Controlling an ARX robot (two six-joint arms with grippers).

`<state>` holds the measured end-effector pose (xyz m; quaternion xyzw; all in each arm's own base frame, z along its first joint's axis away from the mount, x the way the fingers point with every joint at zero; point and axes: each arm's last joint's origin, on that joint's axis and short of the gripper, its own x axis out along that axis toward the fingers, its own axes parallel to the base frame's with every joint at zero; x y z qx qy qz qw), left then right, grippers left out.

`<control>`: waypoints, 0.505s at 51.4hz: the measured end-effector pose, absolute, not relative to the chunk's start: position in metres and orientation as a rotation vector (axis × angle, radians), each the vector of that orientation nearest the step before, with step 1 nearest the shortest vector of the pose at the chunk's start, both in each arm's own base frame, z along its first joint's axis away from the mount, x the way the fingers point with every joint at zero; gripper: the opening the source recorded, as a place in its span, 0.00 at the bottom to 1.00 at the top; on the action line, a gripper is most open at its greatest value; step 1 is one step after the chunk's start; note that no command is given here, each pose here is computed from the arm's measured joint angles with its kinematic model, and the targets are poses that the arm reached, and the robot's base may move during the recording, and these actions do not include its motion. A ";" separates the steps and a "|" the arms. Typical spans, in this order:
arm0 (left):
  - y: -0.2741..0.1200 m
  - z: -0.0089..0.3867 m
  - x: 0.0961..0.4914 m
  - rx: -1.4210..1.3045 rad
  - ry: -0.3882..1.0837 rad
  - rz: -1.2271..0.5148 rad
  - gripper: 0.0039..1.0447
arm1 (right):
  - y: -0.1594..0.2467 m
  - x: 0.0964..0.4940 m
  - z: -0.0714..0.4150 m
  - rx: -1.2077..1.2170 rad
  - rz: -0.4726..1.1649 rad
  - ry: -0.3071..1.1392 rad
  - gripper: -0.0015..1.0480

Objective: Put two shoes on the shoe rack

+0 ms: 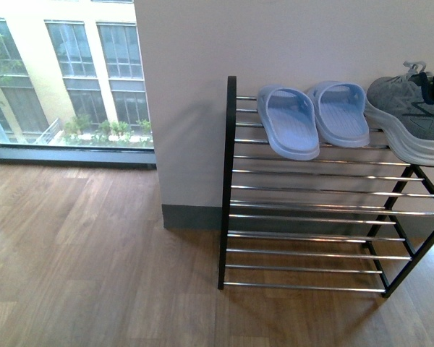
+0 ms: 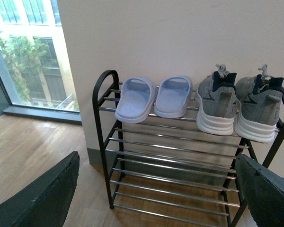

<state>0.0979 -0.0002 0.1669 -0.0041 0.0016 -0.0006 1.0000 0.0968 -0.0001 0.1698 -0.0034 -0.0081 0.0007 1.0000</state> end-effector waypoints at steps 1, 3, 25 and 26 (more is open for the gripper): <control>0.000 0.167 0.098 -0.008 0.003 0.001 0.91 | 0.000 0.097 0.170 -0.007 0.001 -0.017 0.91; 0.000 0.167 0.098 -0.008 0.003 0.002 0.91 | 0.000 0.097 0.170 -0.007 0.002 -0.017 0.91; 0.000 0.167 0.098 -0.007 0.003 -0.006 0.91 | 0.000 0.097 0.170 -0.006 -0.006 -0.015 0.91; 0.000 0.167 0.098 -0.007 0.003 -0.005 0.91 | 0.000 0.097 0.170 -0.006 -0.006 -0.015 0.91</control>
